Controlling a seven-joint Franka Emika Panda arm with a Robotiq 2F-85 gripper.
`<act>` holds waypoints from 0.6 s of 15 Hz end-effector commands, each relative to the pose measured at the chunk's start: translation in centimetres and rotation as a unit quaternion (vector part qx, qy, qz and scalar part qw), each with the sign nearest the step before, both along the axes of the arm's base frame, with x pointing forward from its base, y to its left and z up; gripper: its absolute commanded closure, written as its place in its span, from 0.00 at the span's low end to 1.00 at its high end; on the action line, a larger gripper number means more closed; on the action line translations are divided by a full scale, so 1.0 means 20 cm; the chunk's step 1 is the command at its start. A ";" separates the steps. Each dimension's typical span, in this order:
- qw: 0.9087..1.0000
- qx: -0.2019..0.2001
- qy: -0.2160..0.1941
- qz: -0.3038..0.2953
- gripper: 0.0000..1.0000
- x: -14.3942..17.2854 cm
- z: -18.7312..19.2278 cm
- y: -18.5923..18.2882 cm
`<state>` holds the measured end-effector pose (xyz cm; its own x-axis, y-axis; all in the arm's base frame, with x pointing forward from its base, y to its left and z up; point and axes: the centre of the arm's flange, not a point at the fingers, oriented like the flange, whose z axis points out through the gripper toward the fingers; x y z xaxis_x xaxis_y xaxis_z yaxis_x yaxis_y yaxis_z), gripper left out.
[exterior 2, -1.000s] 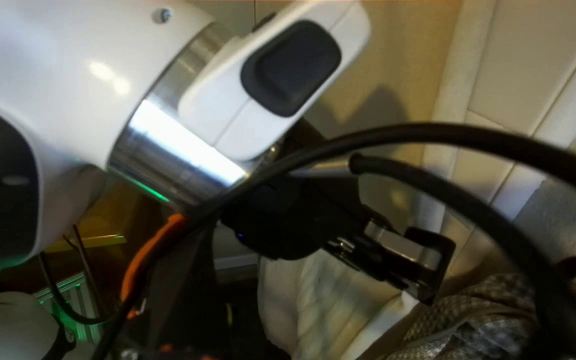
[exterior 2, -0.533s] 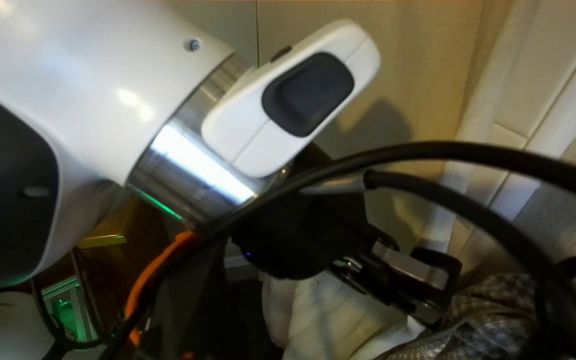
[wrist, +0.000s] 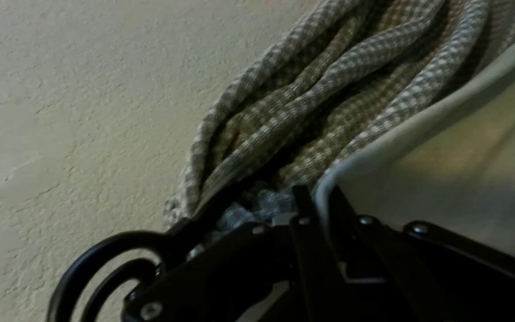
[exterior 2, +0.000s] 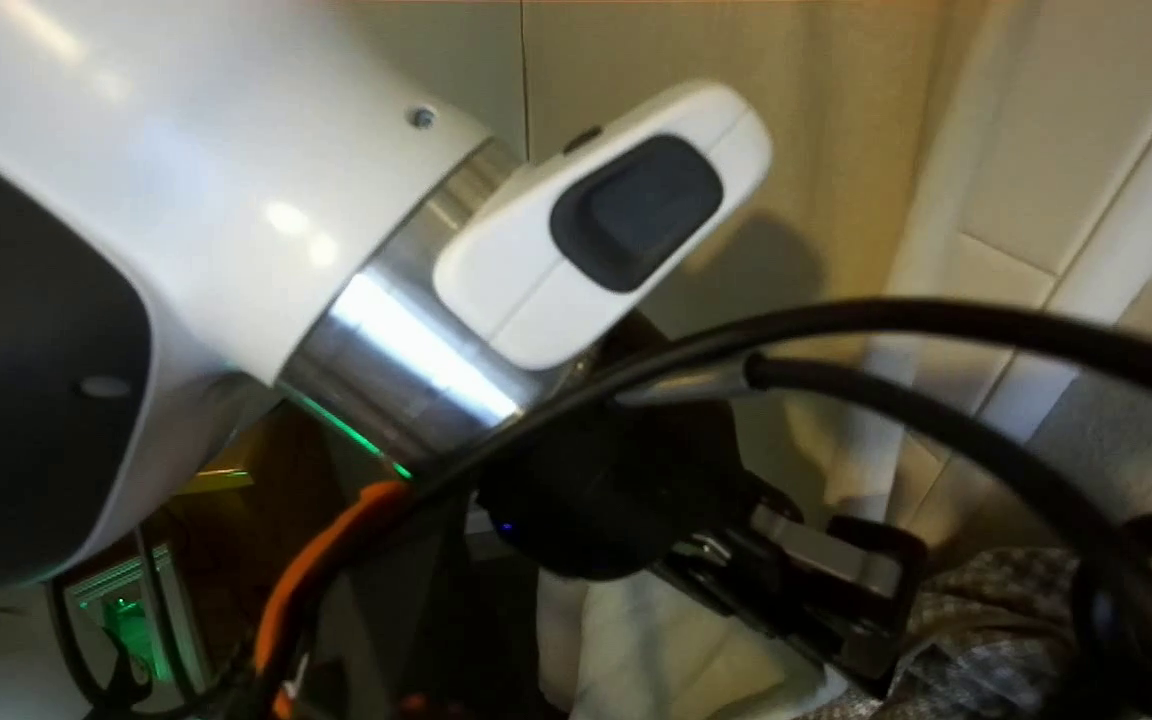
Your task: Close the curtain
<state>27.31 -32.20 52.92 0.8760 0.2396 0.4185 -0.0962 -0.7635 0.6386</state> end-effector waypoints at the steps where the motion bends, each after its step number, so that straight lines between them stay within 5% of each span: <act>1: 0.997 0.059 0.046 0.009 0.56 0.04 -0.18 0.04; 5: 0.982 0.163 0.091 0.029 0.28 0.08 -0.30 0.14; 9: 0.950 0.277 0.139 0.038 0.02 0.10 -0.34 0.23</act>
